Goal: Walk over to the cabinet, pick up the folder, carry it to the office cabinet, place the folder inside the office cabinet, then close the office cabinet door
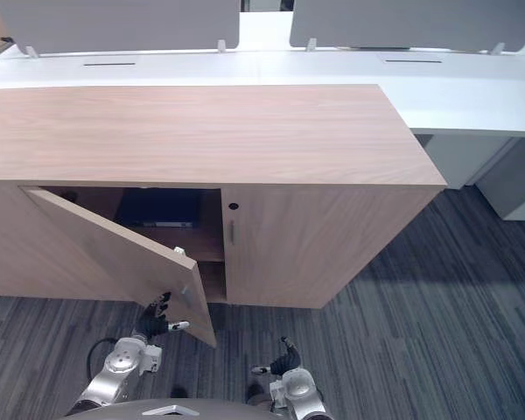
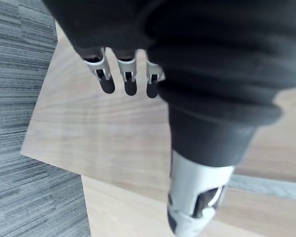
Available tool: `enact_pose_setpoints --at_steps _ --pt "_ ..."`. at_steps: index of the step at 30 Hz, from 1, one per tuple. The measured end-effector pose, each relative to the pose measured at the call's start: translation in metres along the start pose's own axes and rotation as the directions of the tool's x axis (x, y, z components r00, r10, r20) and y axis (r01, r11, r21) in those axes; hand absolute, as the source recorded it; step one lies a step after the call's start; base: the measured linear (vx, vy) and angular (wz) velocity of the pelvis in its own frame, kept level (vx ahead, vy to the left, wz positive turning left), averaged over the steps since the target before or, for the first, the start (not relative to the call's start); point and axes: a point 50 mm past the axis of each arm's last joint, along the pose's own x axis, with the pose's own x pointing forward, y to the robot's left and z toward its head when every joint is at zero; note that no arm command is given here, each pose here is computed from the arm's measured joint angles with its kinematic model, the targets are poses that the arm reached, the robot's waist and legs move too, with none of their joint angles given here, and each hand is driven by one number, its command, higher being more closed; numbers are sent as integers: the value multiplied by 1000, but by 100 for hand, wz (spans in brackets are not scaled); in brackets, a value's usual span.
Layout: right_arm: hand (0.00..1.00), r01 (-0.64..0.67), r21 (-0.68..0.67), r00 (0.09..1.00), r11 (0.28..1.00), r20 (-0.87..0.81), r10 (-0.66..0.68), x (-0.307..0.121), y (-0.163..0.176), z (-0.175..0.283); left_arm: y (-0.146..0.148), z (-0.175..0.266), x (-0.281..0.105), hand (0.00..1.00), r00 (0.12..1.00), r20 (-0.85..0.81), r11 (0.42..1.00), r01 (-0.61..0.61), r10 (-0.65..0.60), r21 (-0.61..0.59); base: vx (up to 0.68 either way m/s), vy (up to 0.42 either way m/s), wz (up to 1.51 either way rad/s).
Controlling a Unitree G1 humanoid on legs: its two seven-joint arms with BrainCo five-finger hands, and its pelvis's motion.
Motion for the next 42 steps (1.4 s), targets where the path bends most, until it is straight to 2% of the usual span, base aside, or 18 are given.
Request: enact_pose_setpoints --at_steps 11,17,25,42 --pt "0 32 58 998 998 -52 -29 3 -8 -4 15 -5 7 0 997 -52 998 -57 58 34 38 -15 -10" --pt "0 65 106 994 992 -90 -56 5 -18 -9 25 -44 -6 0 973 -206 995 -101 103 20 -37 -18 -5" --pt "0 97 162 984 982 -162 -70 3 -22 -24 44 -97 -36 0 891 -420 985 -150 174 89 -12 13 11" --pt "0 123 220 974 968 -212 -76 2 -26 -32 56 -123 -59 0 822 -523 971 -234 224 47 -15 7 0"
